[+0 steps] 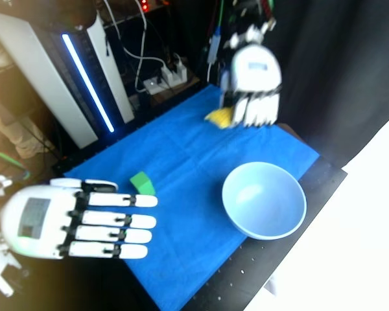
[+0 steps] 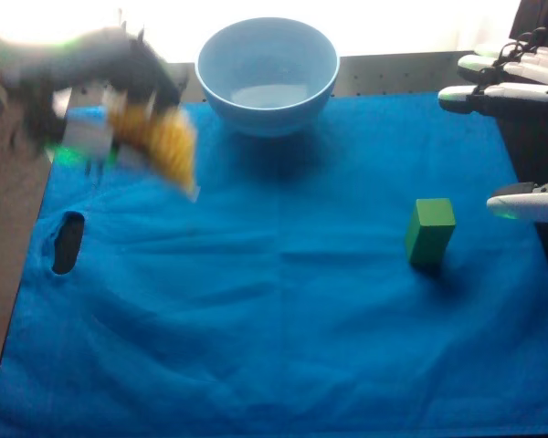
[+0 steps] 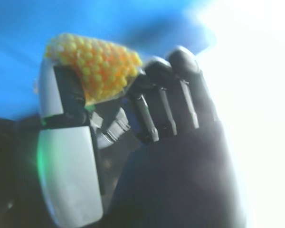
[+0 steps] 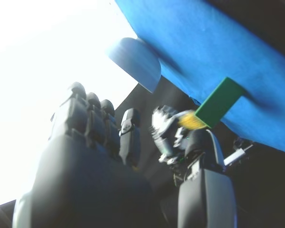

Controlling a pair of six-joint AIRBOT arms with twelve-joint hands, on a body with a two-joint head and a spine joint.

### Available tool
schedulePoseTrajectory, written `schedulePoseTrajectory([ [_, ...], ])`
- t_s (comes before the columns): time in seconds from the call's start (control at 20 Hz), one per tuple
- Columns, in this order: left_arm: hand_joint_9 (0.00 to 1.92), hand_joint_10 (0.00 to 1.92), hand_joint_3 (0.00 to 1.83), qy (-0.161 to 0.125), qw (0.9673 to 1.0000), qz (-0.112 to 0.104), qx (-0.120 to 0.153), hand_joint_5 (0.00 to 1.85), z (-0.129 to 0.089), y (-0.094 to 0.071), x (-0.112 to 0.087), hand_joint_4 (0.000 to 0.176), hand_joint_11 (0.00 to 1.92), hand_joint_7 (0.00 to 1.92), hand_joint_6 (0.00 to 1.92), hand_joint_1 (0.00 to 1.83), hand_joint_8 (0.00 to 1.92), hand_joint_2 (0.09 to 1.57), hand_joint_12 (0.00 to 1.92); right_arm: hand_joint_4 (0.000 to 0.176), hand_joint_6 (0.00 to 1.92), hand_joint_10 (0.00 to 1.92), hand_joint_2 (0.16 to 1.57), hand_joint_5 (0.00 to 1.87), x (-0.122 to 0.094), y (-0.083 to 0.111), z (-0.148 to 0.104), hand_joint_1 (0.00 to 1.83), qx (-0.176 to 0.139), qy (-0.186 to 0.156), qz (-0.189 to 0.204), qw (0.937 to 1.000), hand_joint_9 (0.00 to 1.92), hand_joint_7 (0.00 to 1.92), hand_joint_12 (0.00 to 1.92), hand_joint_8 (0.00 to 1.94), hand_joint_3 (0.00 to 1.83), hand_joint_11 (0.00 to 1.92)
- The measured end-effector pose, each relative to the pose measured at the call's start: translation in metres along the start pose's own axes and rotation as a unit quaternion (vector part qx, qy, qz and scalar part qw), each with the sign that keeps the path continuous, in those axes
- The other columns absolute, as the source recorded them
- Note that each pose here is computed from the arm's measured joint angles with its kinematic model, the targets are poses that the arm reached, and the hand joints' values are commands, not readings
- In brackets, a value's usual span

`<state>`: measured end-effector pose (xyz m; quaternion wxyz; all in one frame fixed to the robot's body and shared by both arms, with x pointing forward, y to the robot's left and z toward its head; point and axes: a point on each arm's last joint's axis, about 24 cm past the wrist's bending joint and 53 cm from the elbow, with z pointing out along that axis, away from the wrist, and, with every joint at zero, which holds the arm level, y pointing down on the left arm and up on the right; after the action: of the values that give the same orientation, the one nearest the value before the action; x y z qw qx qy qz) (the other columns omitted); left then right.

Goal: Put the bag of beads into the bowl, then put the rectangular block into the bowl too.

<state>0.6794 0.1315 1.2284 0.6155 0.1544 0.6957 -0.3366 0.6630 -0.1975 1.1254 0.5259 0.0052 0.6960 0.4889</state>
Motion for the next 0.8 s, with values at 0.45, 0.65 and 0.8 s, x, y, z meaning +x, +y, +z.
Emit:
schedulePoseTrajectory([
  [0.45,1.13,0.75,0.0,-0.068,0.9963,-0.032,-0.043,1.02,0.102,0.022,-0.032,0.0,0.91,1.12,0.72,1.27,0.94,1.08,1.47,0.059,0.01,0.0,1.07,0.35,0.013,-0.006,0.007,0.75,-0.003,0.008,-0.001,1.0,0.11,0.13,0.02,0.01,0.0,0.02],
  [0.65,0.51,0.04,0.0,-0.028,0.9958,-0.037,-0.079,0.42,0.12,0.045,-0.009,0.097,0.04,0.51,0.0,0.77,0.0,0.92,1.07,0.092,0.0,0.0,1.08,0.35,0.008,-0.005,0.009,0.73,-0.005,0.002,-0.002,1.0,0.06,0.12,0.0,0.0,0.0,0.01],
  [0.8,0.45,0.0,0.0,-0.027,0.9953,-0.045,-0.082,0.34,0.114,0.046,-0.011,0.114,0.02,0.42,0.0,0.75,0.0,0.97,1.02,0.123,0.0,0.01,1.1,0.34,0.012,-0.004,0.008,0.46,-0.007,0.011,-0.007,0.9999,0.08,0.1,0.09,0.0,0.01,0.2],
])
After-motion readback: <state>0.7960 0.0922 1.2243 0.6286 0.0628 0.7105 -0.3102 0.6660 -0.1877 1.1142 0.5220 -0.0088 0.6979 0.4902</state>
